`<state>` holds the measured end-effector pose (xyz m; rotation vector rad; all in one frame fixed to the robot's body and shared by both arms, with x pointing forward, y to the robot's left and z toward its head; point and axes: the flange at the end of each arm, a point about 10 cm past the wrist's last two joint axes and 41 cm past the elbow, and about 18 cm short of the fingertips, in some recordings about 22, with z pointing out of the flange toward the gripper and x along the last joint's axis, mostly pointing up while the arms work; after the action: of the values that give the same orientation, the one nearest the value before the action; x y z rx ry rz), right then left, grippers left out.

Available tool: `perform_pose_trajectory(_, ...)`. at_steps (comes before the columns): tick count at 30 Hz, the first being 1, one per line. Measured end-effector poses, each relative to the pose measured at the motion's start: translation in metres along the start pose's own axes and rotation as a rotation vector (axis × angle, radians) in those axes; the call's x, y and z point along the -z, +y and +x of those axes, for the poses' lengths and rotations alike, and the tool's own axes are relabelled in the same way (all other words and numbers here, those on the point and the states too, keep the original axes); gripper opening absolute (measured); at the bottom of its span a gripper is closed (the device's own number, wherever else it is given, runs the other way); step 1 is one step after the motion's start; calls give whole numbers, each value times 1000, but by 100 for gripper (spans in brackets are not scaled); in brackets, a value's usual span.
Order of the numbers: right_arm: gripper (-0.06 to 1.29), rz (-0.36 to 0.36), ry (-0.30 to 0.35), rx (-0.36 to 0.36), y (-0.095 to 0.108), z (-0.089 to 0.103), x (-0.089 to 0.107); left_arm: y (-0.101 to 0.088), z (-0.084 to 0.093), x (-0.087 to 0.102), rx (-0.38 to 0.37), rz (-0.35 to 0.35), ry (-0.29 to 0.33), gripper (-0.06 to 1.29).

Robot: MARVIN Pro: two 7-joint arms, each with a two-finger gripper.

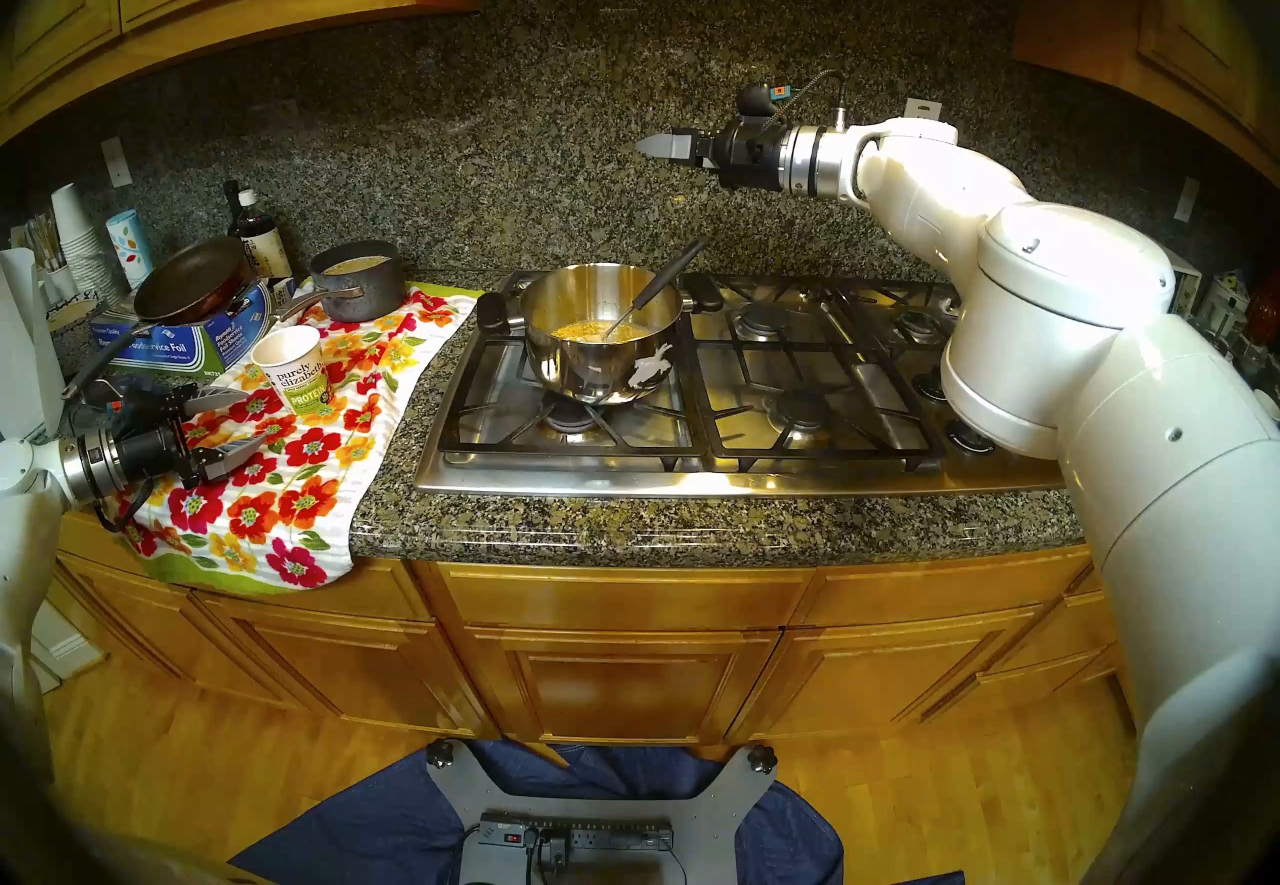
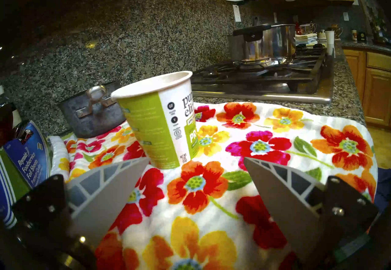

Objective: Pour oats into pot and stir with a spoon

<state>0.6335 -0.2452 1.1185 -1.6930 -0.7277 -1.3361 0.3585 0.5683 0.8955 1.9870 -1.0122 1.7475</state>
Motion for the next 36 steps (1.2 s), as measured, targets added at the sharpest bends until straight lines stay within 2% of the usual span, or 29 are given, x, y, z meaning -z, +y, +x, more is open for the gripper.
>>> perform_pose_trajectory(14, 125, 0, -1, 0, 0, -1, 0, -11, -5, -2, 81, 28, 25, 121)
perform_pose_trajectory(36, 125, 0, -2, 0, 0, -1, 0, -20, 7, -22, 57, -2, 92, 121)
